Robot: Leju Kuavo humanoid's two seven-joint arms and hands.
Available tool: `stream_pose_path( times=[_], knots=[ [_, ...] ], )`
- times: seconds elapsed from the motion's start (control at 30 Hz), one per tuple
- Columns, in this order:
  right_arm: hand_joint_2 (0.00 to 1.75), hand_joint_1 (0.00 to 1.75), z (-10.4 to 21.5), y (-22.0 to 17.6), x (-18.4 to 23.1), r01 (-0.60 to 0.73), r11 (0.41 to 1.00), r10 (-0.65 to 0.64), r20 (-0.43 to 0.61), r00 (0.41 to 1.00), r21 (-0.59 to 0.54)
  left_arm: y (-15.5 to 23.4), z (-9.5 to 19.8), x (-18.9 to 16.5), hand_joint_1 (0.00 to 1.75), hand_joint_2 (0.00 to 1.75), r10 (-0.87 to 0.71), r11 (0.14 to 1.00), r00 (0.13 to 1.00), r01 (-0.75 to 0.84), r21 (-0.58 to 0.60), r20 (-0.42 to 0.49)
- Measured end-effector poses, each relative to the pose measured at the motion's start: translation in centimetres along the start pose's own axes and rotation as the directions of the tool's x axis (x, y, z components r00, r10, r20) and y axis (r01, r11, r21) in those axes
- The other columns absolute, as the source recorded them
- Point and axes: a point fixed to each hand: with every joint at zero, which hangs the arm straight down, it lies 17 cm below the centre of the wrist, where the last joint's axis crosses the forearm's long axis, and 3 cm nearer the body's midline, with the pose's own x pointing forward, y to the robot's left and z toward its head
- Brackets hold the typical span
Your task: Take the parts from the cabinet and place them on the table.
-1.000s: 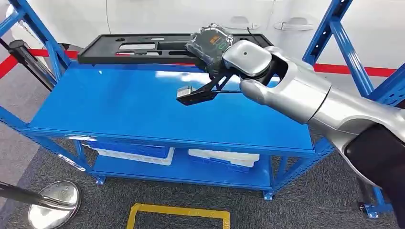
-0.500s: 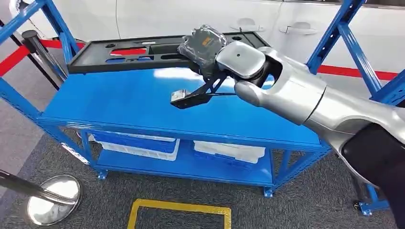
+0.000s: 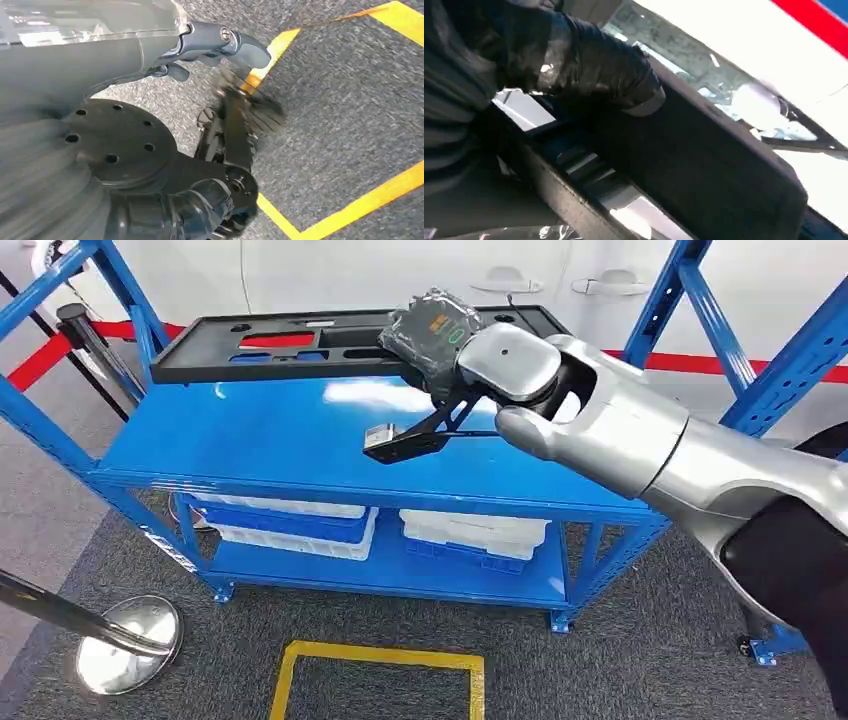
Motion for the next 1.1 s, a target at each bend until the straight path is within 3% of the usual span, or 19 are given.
stream_pose_path(
  times=[0.53, 0.67, 0.8, 0.9, 0.97, 1.03, 1.1],
  knots=[
    [1.75, 1.75, 0.1, 1.4, -0.7, -0.009, 0.999, 0.009, -0.010, 1.000, 0.034, 0.1, -0.1, 0.4, 0.00, 1.75, -0.004, 1.000, 1.000, 0.004, 0.004, 0.005],
    [1.75, 1.75, 0.2, 2.2, -0.8, -0.023, 0.998, 0.024, -0.013, 1.000, 0.050, -0.1, -0.1, 1.1, 0.00, 1.75, -0.014, 1.000, 0.999, 0.014, -0.002, 0.042],
    [1.75, 1.75, -1.6, 2.1, 2.1, -0.040, 0.999, 0.040, 0.008, 0.999, 0.019, -1.8, 0.2, 3.3, 0.00, 1.75, -0.116, 0.989, 0.990, 0.123, -0.084, 0.081],
    [1.75, 1.75, -2.5, 2.2, 4.4, -0.028, 1.000, 0.027, 0.033, 0.999, 0.014, -3.6, 1.5, 6.0, 0.00, 1.75, -0.213, 0.963, 0.977, 0.213, -0.163, 0.019],
    [1.75, 1.75, -2.9, 2.1, 5.7, -0.020, 1.000, 0.020, 0.047, 0.999, 0.012, -4.0, 2.4, 8.6, 0.00, 1.75, -0.227, 0.953, 0.968, 0.243, -0.184, 0.104],
    [1.75, 1.75, -3.3, 1.9, 6.7, -0.012, 1.000, 0.012, 0.061, 0.998, 0.009, -3.6, 3.1, 12.4, 0.00, 1.75, -0.205, 0.954, 0.947, 0.251, -0.166, 0.248],
    [1.75, 1.75, -3.4, 2.1, 7.1, -0.010, 1.000, 0.010, 0.065, 0.998, 0.014, -3.0, 3.5, 14.4, 0.00, 1.75, -0.188, 0.958, 0.930, 0.244, -0.148, 0.317]
  ],
)
